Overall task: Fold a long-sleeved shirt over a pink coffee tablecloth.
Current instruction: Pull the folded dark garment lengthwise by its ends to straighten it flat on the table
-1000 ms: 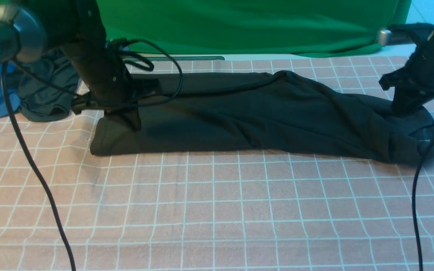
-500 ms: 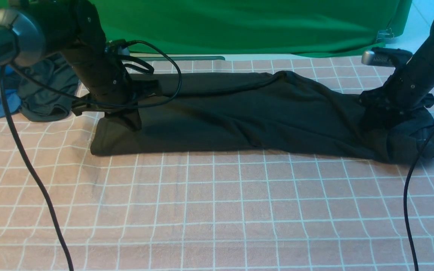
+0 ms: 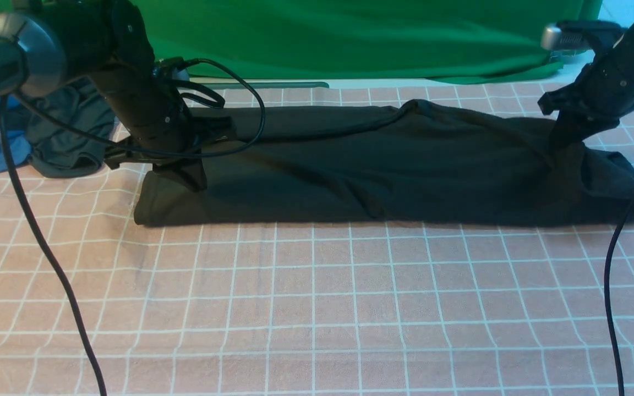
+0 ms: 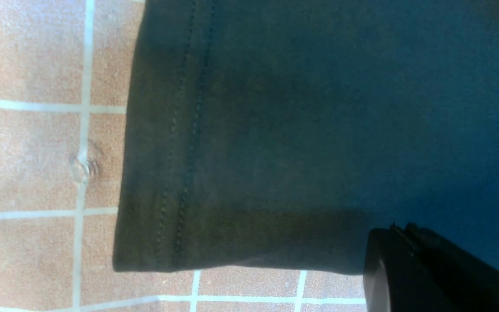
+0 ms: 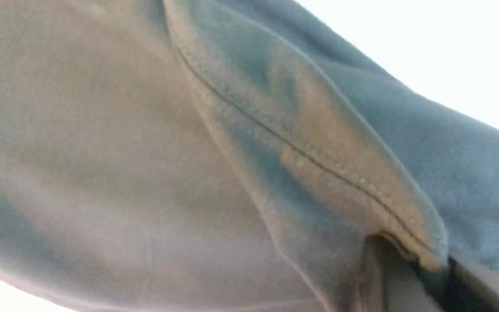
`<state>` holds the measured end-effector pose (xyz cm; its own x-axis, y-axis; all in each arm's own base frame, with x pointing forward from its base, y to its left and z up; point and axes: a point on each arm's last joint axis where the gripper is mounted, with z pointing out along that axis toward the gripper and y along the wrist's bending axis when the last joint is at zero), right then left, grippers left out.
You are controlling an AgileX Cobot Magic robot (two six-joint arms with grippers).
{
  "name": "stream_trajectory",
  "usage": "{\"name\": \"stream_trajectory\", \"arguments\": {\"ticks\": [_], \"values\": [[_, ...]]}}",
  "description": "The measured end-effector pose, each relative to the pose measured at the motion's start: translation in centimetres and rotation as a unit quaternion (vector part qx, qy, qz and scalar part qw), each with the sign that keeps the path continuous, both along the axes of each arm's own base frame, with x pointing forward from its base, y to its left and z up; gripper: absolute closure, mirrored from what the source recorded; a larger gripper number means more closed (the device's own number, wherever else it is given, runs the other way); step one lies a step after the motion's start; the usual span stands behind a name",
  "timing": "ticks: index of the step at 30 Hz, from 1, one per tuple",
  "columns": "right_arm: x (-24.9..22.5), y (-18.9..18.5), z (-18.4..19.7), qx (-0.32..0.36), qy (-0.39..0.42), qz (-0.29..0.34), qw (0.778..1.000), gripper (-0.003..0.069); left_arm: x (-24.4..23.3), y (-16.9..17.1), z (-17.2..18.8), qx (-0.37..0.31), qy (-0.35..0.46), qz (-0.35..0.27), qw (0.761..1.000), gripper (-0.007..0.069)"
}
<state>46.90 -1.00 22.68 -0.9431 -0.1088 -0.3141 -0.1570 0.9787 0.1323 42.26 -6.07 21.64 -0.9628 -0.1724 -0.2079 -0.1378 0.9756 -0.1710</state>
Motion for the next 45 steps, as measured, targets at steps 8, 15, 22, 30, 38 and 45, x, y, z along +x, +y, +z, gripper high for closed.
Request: {"name": "stream_trajectory", "arguments": {"ticks": [8, 15, 22, 30, 38, 45], "values": [[0.1, -0.2, -0.1, -0.011, -0.004, 0.001, 1.0, 0.037, 0.0, 0.0, 0.0, 0.0, 0.002, 0.0, 1.0, 0.0612], [0.1, -0.2, -0.2, -0.01, 0.002, 0.0, 1.0, 0.0389, 0.0, 0.0, 0.0, 0.0, 0.002, 0.0, 1.0, 0.0612], [0.3, -0.2, -3.3, -0.006, 0.053, -0.007, 0.999, 0.0314, -0.1, 0.0, 0.0, 0.0, 0.004, -0.001, 1.0, 0.0612], [0.5, -0.2, -5.1, -0.004, 0.077, -0.016, 0.997, 0.0309, -0.1, 0.0, 0.0, 0.001, 0.006, -0.001, 1.0, 0.0612], [0.4, -0.9, -5.2, -0.044, 0.081, -0.012, 0.996, 0.0354, -0.1, 0.0, 0.0, 0.001, 0.006, -0.001, 1.0, 0.0612], [0.4, -1.0, -5.2, -0.051, 0.079, -0.011, 0.996, 0.0282, -0.1, 0.0, 0.0, 0.001, 0.006, -0.001, 1.0, 0.0612]]}}
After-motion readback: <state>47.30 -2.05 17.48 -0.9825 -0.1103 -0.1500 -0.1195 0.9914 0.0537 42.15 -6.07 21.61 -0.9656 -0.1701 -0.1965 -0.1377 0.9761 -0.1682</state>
